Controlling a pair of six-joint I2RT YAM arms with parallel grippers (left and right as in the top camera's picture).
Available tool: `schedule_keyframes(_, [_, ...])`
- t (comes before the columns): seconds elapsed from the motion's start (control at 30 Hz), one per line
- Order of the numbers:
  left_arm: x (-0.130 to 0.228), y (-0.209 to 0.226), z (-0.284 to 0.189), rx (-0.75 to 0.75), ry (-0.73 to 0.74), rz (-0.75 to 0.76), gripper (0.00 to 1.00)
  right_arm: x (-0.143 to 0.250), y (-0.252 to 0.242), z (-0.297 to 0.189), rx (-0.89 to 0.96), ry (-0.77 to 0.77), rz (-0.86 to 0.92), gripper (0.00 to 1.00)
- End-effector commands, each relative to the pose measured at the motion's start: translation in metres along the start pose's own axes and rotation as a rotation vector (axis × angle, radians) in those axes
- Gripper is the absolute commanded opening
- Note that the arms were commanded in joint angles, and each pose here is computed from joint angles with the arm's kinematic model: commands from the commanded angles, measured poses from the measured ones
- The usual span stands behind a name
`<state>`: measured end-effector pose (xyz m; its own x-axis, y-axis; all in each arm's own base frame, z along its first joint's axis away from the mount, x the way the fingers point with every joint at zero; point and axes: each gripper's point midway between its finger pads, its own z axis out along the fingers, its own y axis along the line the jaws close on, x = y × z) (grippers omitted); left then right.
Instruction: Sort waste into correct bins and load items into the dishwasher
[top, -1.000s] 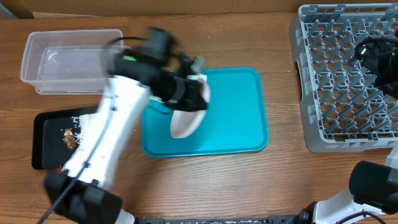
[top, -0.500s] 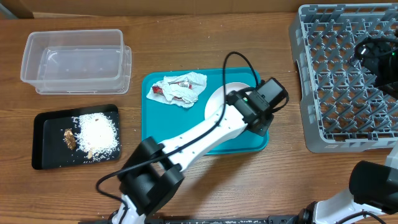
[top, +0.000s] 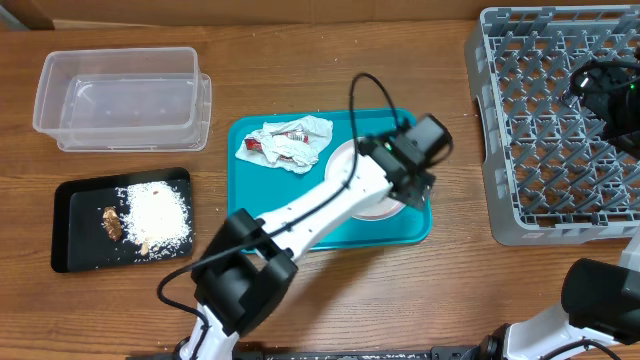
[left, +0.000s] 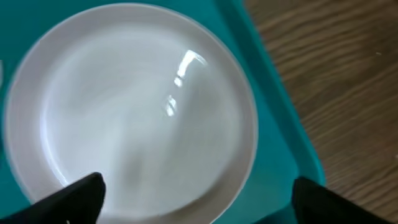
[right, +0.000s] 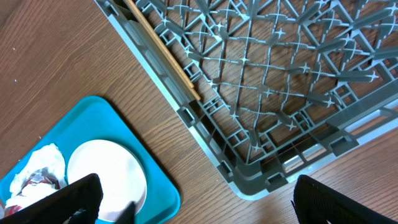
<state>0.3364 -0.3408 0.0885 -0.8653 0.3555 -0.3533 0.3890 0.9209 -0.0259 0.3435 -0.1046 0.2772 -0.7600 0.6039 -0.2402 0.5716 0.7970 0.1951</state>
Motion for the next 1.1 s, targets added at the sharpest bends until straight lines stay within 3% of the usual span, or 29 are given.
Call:
schedule_keyframes(0.0, [-0.042, 0.050, -0.026, -0.050, -0.091, -0.211, 1.00, -0.001, 0.001, -0.005, 0.000, -0.020, 0.001, 1.00])
schedule_keyframes(0.2, [-0.040, 0.138, -0.019, -0.128, -0.026, -0.478, 1.00, -0.001, 0.001, -0.005, 0.000, -0.020, 0.001, 1.00])
schedule_keyframes(0.43, [-0.018, 0.202, -0.015, -0.195, 0.065, -0.561, 0.99, -0.001, 0.001, -0.005, 0.000, -0.020, 0.001, 1.00])
schedule_keyframes(0.6, [-0.004, 0.214, -0.008, -0.231, 0.086, -0.686, 0.89, -0.001, 0.001, -0.005, 0.000, -0.020, 0.001, 1.00])
schedule_keyframes(0.73, [0.007, 0.222, 0.002, -0.296, 0.071, -0.800, 0.89, -0.001, 0.001, -0.005, 0.000, -0.020, 0.001, 1.00])
schedule_keyframes(0.9, [0.016, 0.219, 0.020, -0.277, 0.074, -0.824, 0.75, -0.001, 0.001, -0.005, 0.000, -0.020, 0.001, 1.00])
schedule_keyframes(1.07, [0.016, 0.218, 0.030, -0.261, 0.052, -0.828, 0.68, -0.001, 0.001, -0.005, 0.000, -0.020, 0.001, 1.00])
